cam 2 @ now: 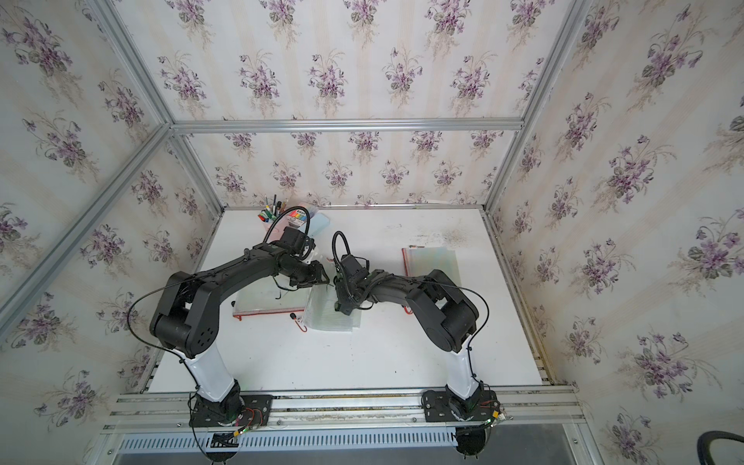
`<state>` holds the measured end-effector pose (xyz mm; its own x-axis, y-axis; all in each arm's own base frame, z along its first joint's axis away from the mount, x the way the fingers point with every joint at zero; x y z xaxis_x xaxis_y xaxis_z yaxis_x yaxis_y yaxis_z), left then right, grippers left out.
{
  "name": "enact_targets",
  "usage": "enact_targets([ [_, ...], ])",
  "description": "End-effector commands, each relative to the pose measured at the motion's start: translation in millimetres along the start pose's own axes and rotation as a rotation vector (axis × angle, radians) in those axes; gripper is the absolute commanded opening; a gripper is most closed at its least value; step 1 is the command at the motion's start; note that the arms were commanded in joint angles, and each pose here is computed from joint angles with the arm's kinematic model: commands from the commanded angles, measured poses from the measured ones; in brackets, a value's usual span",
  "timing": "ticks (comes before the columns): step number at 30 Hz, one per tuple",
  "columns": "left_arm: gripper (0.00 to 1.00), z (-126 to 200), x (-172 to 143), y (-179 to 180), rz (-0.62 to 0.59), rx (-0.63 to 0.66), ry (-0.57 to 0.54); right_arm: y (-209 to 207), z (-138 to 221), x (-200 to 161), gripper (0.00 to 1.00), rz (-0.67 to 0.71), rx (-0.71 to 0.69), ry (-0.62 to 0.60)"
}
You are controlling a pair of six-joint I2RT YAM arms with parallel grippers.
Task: Wipe the document bag
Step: Adjust the document bag.
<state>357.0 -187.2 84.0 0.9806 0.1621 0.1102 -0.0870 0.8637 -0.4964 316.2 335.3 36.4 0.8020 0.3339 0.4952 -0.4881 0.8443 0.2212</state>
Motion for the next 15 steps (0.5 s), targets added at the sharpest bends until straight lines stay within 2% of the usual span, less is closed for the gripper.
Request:
enact_targets([
  [1, 0.38, 0, -4, -1, -0.035, -0.005, 0.026, -7, -6, -28, 0.18, -0.013, -0.011, 0.114],
  [3, 0.31, 4, -6, 1, -0.052, 0.011, 0.017, -9, -5, -29, 0.18, -0.019, -0.015, 0.114],
  [8, 0.25, 19, -8, 3, -0.084, 0.038, 0.0, -13, -5, -30, 0.18, -0.03, -0.018, 0.115],
  [13, 0.0, 18, -13, 2, -0.088, 0.028, 0.023, -17, 4, -18, 0.18, -0.02, -0.03, 0.091],
  [15, 0.0, 21, -16, -5, -0.083, 0.01, 0.042, -21, 17, -4, 0.17, -0.01, -0.034, 0.052],
])
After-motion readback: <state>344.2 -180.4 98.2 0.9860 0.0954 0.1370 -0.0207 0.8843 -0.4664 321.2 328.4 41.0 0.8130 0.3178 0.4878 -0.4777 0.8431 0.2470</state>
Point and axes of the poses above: each gripper's point midway between its finger pads, its own z axis back along the fingers, its own y axis along the line the jaws close on, x = y × z, the point moved 2 cm from there along z, back along the fingers, and after that the axes turned 8 degrees about z, right-handed, at the moved point
